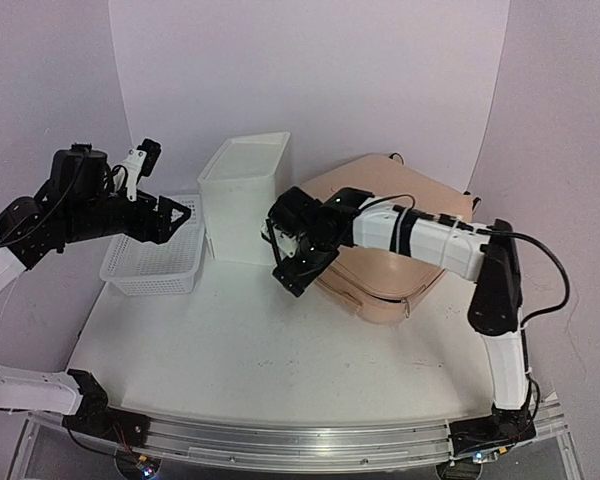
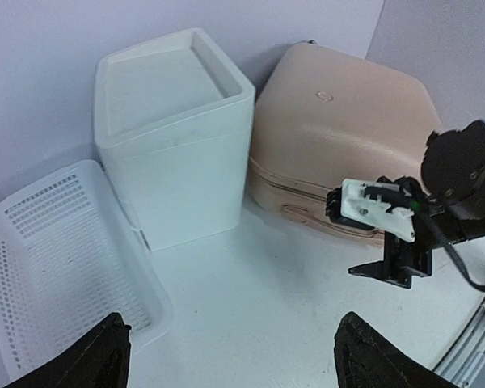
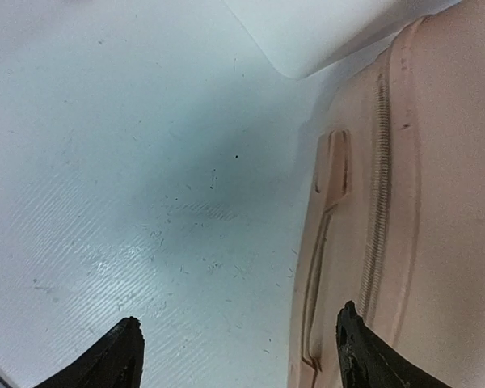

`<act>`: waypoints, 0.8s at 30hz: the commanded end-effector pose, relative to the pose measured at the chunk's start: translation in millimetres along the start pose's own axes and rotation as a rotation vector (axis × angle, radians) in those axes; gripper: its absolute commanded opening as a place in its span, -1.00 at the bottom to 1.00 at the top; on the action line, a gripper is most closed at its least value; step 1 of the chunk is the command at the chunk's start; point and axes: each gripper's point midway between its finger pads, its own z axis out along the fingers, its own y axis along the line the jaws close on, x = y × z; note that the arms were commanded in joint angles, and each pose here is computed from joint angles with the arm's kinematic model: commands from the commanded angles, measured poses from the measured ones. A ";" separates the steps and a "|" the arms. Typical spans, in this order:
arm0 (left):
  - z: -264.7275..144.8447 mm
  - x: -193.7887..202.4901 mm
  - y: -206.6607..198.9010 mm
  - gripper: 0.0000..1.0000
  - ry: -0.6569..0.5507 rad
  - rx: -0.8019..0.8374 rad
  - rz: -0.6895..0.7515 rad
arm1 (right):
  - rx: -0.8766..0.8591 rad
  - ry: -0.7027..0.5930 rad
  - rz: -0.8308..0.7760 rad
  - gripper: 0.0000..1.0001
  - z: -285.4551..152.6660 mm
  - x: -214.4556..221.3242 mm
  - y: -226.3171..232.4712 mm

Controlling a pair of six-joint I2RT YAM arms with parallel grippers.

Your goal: Open, take out, and arrange the luggage

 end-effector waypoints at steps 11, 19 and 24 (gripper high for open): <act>3.1 19.4 8.6 0.75 0.049 -0.033 0.030 | 0.366 0.212 -0.027 0.38 102.5 29.3 -52.1; 4.8 17.4 5.8 0.75 0.039 -0.018 0.010 | 0.239 0.244 -0.029 -0.43 109.9 44.0 -34.3; 28.4 25.0 -2.4 0.76 0.056 0.025 -0.030 | -0.054 0.200 -0.302 -0.95 64.1 92.6 33.0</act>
